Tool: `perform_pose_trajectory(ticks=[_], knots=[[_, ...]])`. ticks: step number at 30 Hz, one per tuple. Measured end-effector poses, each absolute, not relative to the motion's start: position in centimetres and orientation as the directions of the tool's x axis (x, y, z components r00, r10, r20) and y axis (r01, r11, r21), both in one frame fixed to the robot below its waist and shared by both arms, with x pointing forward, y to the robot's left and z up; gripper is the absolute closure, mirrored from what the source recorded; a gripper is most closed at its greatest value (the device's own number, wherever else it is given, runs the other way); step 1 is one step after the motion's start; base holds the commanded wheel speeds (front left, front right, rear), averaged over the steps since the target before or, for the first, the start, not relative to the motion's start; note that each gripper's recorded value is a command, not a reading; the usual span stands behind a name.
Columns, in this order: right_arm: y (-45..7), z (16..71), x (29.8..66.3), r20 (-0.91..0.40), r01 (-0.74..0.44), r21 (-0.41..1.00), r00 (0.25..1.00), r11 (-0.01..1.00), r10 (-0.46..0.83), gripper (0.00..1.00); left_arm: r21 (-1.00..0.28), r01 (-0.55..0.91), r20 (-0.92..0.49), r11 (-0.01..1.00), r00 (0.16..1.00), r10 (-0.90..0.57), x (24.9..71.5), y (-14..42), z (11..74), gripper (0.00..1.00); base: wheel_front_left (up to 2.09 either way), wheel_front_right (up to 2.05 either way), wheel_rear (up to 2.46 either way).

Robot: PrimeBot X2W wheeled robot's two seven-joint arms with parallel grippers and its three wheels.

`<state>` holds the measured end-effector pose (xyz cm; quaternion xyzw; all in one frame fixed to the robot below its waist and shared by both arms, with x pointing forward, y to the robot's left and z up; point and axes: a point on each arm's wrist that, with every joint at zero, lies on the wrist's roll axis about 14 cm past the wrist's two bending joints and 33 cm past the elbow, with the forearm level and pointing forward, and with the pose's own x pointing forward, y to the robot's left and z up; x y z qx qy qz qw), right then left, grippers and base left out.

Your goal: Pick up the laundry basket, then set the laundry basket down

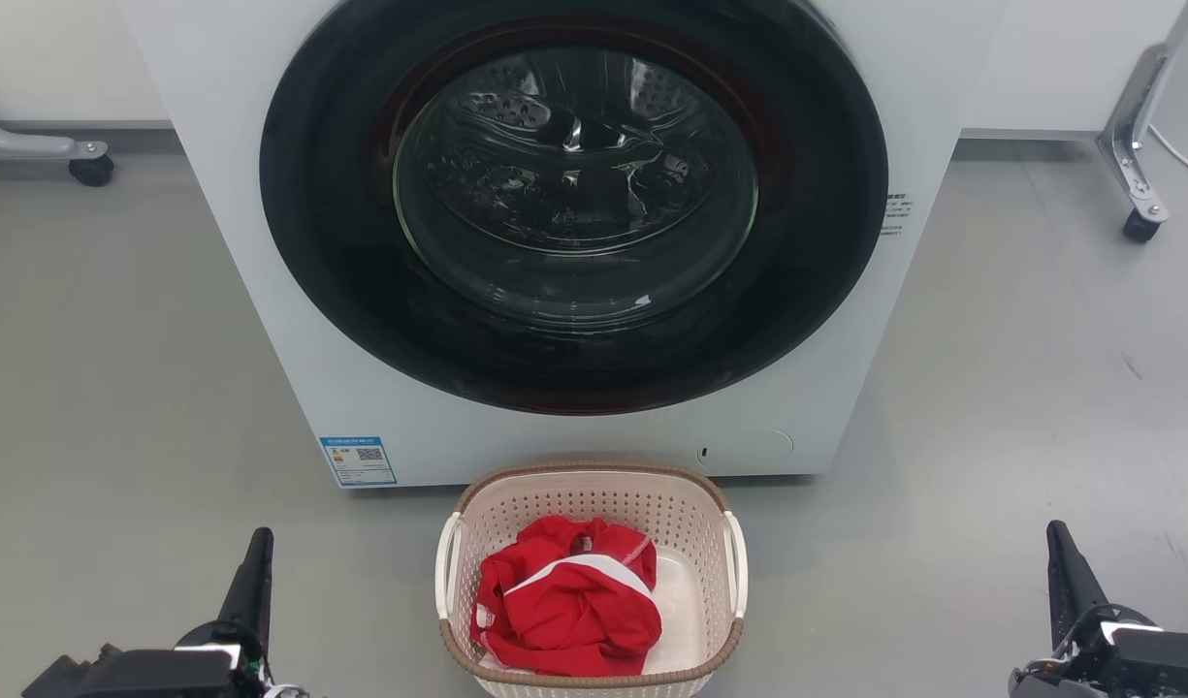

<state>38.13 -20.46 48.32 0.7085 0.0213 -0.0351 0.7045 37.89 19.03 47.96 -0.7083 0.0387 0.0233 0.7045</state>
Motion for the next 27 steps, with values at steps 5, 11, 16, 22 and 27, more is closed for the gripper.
perform_pose_trajectory(ticks=[5,11,16,22,27], knots=[[-20.5,48.3,38.1,-0.080,0.080,0.997,0.997,-0.007,-0.019,1.00,-0.996,-0.088,-0.088,-0.004,0.996,-0.022,37.9,19.0,48.0,1.00,0.00,0.00,0.00],[-19.9,45.6,36.8,-0.164,0.163,0.986,0.986,-0.026,-0.014,0.00,-0.985,-0.174,-0.173,-0.019,0.985,-0.024,36.4,18.7,45.1,0.00,0.00,0.00,0.00],[-19.4,45.1,36.5,-0.180,0.180,0.983,0.984,-0.026,-0.007,0.00,-0.982,-0.187,-0.187,-0.017,0.982,-0.023,36.0,18.5,44.7,0.00,0.00,0.00,0.00],[-18.7,45.0,36.6,-0.182,0.182,0.983,0.983,-0.013,0.000,0.00,-0.983,-0.183,-0.183,0.002,0.983,-0.026,36.1,18.0,44.8,0.00,0.00,0.00,0.00],[-18.3,45.0,36.6,-0.184,0.184,0.983,0.983,0.018,0.005,0.00,-0.983,-0.175,-0.177,0.050,0.984,-0.027,36.2,17.7,45.1,0.00,0.00,0.00,0.00]])
